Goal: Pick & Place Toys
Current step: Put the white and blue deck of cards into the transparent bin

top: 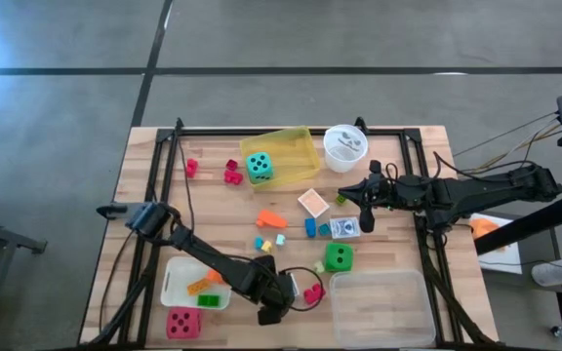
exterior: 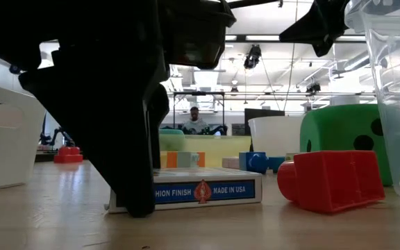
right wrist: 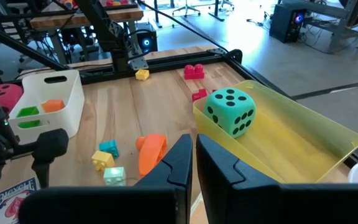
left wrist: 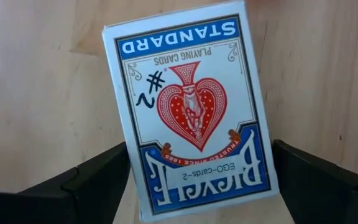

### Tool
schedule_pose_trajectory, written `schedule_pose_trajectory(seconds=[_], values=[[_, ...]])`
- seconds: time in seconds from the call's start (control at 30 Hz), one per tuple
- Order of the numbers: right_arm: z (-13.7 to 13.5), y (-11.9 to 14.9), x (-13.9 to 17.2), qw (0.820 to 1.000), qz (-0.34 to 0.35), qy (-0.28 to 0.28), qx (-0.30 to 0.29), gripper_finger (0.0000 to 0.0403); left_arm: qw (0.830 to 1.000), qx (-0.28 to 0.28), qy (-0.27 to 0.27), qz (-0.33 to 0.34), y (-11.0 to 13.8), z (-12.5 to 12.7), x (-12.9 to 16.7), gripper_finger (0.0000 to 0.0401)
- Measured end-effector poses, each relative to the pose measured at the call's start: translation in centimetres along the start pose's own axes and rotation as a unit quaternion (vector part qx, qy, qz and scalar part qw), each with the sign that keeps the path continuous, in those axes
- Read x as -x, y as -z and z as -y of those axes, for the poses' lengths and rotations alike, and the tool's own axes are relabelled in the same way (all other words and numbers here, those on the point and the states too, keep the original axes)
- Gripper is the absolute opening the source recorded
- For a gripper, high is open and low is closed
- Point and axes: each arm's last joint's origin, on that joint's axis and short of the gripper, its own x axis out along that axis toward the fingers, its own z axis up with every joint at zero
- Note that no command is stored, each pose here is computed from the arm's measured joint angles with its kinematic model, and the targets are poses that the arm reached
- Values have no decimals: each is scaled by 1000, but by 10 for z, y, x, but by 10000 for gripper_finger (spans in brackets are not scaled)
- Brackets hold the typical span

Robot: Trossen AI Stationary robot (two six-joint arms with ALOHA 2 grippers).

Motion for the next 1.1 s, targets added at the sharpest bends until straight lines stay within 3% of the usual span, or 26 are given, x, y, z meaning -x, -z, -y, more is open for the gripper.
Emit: schedule_pose_trajectory(seconds=[0.2,0.4,0.6,0.77,0.93,1.1], values=[[0,0,0,1000,0,0,0,20,1000,9,-3,0,0,0,0,352],[0,0,0,1000,0,0,0,20,1000,23,0,-6,1,1,0,279],[0,0,0,1000,0,-1,-5,20,999,31,18,-16,1,1,3,279],[0,0,0,994,-1,-4,-105,20,995,45,77,-44,2,5,17,283],[-6,3,-6,996,-12,-18,-84,20,990,47,124,-42,-1,6,43,300],[-19,4,-22,994,-4,-90,-66,20,988,49,145,-14,-4,4,72,282]])
